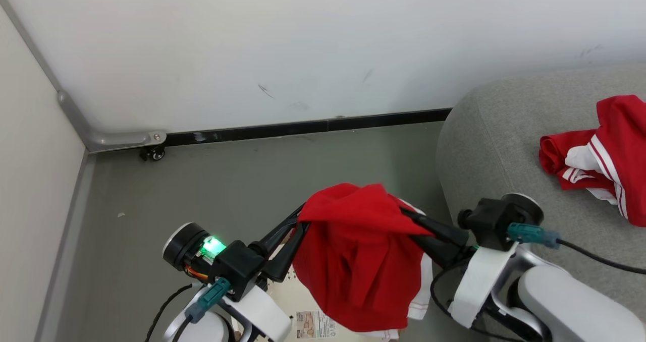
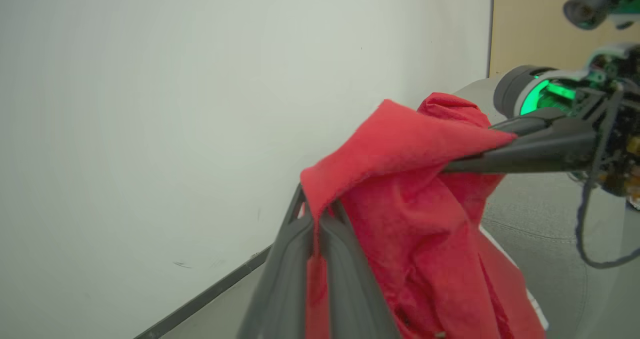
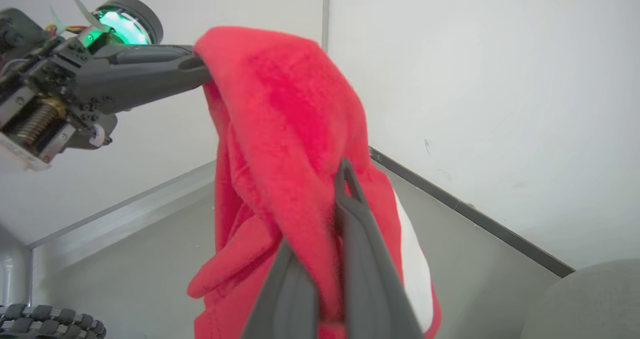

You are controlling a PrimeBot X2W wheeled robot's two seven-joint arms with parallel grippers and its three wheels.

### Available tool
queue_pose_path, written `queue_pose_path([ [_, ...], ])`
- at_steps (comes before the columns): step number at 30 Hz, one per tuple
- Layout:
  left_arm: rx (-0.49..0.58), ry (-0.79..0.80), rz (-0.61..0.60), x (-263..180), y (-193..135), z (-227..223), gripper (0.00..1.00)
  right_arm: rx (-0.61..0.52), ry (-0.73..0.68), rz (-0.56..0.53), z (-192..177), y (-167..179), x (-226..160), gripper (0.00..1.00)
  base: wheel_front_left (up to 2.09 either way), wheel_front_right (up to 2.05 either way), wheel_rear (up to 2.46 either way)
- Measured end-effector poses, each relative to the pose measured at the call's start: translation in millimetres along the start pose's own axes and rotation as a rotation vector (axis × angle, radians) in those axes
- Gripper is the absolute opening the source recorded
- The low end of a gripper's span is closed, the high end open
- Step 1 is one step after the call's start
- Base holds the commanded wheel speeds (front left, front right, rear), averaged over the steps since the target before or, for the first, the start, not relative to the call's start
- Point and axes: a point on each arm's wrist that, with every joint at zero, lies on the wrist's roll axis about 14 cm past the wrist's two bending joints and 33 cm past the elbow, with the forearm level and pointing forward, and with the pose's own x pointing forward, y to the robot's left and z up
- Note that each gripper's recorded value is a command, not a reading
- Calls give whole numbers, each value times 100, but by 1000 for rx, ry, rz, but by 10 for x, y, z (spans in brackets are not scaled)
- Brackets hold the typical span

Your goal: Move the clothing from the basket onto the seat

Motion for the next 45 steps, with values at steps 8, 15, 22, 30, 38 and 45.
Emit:
queue_pose_path([
  [8, -64, 7, 21, 43, 33, -52, 100, 5, -31, -136, 47, -442, -180, 0, 0, 0, 0],
  [15, -83, 13, 56, 65, 132, -90, 100, 26, -27, -249, -40, -734, -436, 0, 0, 0, 0],
  [22, -99, 2, 51, 148, 107, -65, 100, 84, -7, -348, -233, -872, -756, 0, 0, 0, 0],
  [30, -135, -12, 9, 284, -51, -39, 100, 142, -5, -470, -403, -983, -1156, 0, 0, 0, 0],
  [38, -155, -14, -43, 414, -225, -40, 100, 188, -22, -567, -502, -975, -1497, 0, 0, 0, 0],
  [45, -163, -21, -67, 523, -322, -30, 100, 203, -28, -637, -568, -924, -1761, 0, 0, 0, 0],
])
